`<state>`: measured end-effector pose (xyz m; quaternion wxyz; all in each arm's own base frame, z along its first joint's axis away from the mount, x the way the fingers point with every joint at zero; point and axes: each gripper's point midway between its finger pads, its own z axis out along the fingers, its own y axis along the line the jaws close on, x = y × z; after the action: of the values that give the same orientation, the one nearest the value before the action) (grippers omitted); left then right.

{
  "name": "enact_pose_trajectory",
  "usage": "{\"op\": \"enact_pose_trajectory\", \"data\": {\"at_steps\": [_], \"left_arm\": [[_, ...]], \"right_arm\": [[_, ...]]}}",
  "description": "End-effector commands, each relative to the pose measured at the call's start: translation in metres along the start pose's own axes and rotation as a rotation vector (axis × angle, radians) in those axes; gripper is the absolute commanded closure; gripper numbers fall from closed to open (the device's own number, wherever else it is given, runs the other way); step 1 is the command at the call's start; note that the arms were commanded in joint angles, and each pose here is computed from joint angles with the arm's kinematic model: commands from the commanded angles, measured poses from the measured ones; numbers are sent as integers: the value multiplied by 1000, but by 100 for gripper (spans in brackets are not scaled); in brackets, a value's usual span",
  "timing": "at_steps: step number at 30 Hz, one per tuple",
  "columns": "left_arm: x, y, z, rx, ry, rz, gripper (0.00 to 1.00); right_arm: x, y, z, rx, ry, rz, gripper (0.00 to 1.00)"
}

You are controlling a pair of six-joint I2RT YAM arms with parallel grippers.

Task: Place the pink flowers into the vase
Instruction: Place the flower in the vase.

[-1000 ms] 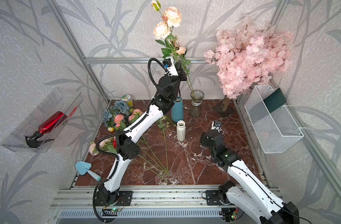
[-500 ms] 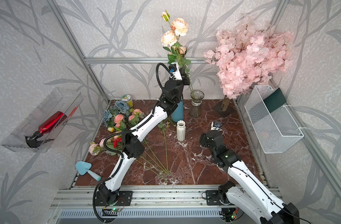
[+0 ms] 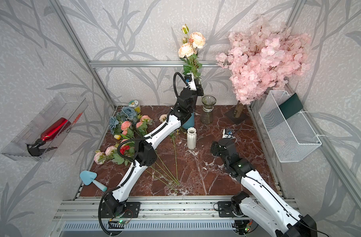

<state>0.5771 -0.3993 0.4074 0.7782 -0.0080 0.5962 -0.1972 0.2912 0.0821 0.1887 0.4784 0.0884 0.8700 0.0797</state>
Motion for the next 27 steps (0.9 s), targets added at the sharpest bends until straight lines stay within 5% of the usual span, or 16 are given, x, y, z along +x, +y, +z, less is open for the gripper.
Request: {"op": "enact_pose_trajectory", "data": {"at_steps": [1,8,19,27], "left_arm": [[-4,-1,0,-9,-21,-17,95],[15,0,1,-16,-5,-12,89],[21,0,1,-19,7,-2,57],[13,-11,-4,-10,13,8,44]], "right_arm": [[-3,1,-2,-17,-20,20,21],[-2,2,-1,-19,-17,18,21],[-2,3,-1,-27,-18,22,21],[-5,3,-4,-32,-25,25,21]]}}
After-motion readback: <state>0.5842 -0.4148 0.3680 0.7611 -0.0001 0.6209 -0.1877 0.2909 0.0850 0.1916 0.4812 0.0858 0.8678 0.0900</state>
